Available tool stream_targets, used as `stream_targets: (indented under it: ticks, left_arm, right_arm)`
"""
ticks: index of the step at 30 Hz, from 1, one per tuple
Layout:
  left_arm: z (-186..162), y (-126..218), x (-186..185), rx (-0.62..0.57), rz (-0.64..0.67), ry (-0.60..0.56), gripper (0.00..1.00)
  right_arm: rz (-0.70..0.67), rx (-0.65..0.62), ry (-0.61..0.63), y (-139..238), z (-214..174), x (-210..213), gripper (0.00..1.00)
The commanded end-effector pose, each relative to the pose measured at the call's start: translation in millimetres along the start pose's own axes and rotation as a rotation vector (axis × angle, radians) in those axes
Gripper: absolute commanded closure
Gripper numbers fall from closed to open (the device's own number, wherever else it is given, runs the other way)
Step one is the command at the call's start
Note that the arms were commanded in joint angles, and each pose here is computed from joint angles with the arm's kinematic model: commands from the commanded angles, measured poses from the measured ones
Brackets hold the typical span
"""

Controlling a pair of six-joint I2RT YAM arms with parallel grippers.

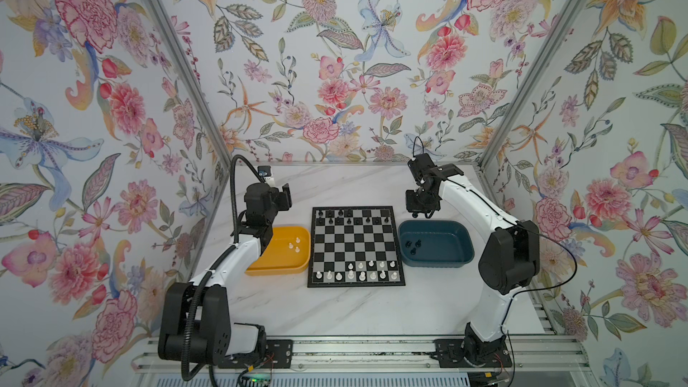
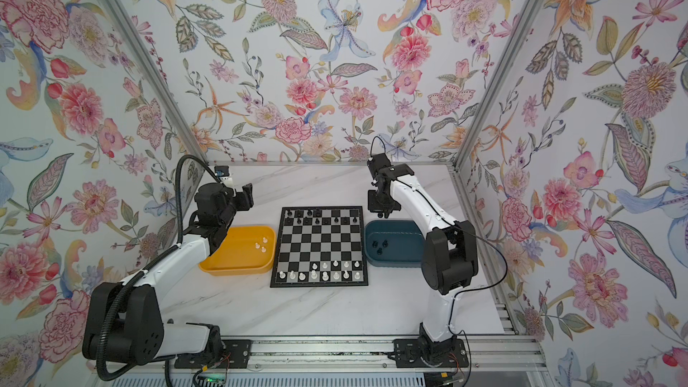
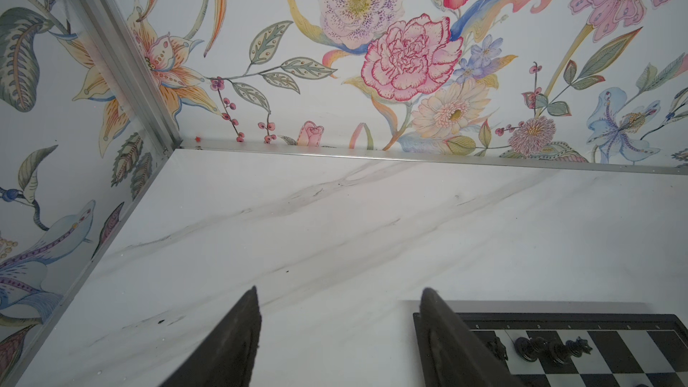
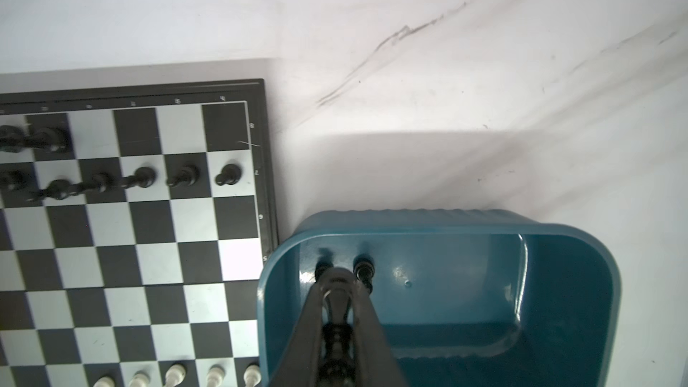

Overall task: Set up the chess pieces on the board
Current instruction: 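Lift the black piece with the right gripper and carry it over the board's far rows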

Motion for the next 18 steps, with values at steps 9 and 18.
stream_targets:
  ticks: [9, 18]
  left_arm:
    - [-0.2, 10.1, -0.5, -0.033, -0.006, -0.023, 0.3]
    - [-2.9, 10.5, -1.3, -0.032, -0.018, -0.021, 0.3]
  right_arm:
    - [0.124, 0.009, 0.135, -4.1, 33.2, 74.1, 0.89]
    - [0.239, -0.004, 0.192, -40.6, 63.8, 131.0, 0.88]
Point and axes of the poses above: each gripper's point midway between its finger pads, its own y axis back along the fingers, its own x axis along the line the jaws close on, z = x × y, the point moved 4 cm from there along y, back along the fingers, and after that the axes turned 11 degrees about y, right-handed, at the moved point
